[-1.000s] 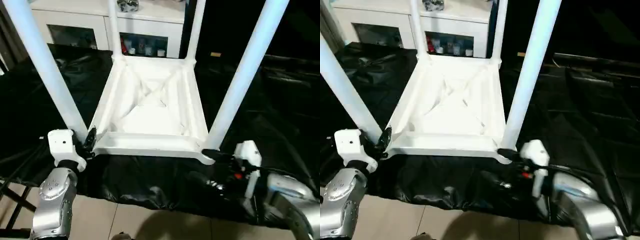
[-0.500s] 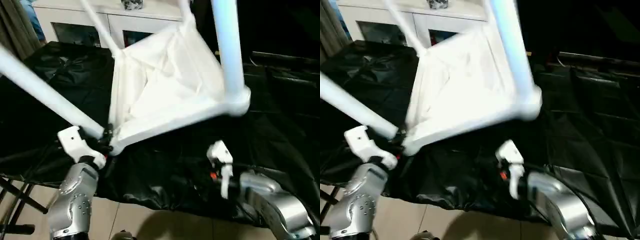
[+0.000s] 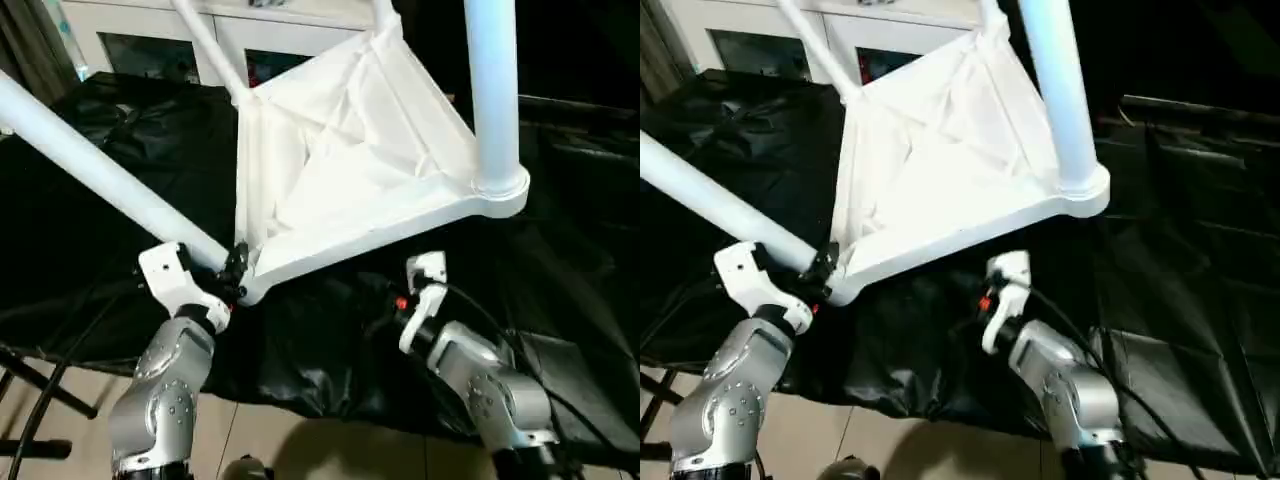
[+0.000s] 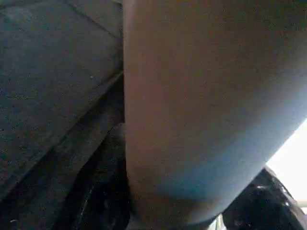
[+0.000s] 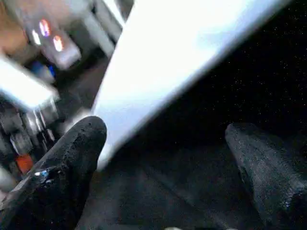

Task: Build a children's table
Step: Flip table

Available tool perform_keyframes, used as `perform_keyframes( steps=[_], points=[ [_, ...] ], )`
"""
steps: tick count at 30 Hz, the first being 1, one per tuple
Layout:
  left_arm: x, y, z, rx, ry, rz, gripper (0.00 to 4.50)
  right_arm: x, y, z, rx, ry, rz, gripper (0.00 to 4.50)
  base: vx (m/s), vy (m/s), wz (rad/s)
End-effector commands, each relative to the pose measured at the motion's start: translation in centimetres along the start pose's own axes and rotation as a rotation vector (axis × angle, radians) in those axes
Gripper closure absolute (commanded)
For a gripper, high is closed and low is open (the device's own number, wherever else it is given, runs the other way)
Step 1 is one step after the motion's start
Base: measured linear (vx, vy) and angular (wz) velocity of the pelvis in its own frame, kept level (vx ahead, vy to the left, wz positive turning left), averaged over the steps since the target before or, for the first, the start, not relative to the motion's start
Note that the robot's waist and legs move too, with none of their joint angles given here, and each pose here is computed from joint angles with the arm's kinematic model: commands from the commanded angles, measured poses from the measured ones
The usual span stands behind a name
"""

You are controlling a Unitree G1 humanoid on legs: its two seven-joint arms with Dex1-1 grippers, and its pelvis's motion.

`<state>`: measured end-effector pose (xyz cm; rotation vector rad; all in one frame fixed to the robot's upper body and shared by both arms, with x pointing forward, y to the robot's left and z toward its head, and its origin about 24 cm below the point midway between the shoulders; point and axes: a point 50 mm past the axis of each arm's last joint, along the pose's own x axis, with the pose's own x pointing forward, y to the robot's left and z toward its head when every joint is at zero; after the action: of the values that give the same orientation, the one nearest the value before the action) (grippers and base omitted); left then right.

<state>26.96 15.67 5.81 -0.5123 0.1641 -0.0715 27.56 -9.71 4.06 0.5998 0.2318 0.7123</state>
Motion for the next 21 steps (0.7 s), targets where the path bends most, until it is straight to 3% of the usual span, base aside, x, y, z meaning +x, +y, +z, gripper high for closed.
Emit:
perform_keyframes(
  steps=[1,7,12,16,21],
  points=[
    [0.5,-2.1,0.3,-0.066,-0.02,-0.084,2.37,0.4,0.2,0.8,0.044,-0.065,0.025,0.0,0.0,0.0,0.0],
    [0.6,-2.2,0.3,-0.047,-0.022,-0.075,2.37,1.7,0.6,2.0,0.152,-0.183,0.071,0.0,0.0,0.0,0.0],
    [0.5,-2.2,0.3,-0.019,-0.022,-0.074,2.37,2.4,0.5,2.5,0.209,-0.224,0.066,0.0,0.0,0.0,0.0],
    [0.3,-2.4,0.2,-0.001,-0.018,-0.08,2.37,3.7,-0.7,2.4,0.285,-0.227,-0.042,0.0,0.0,0.0,0.0],
    [0.2,-2.6,0.0,0.034,-0.011,-0.097,2.37,4.5,-1.1,3.0,0.379,-0.279,-0.068,0.0,0.0,0.0,0.0]
  ],
)
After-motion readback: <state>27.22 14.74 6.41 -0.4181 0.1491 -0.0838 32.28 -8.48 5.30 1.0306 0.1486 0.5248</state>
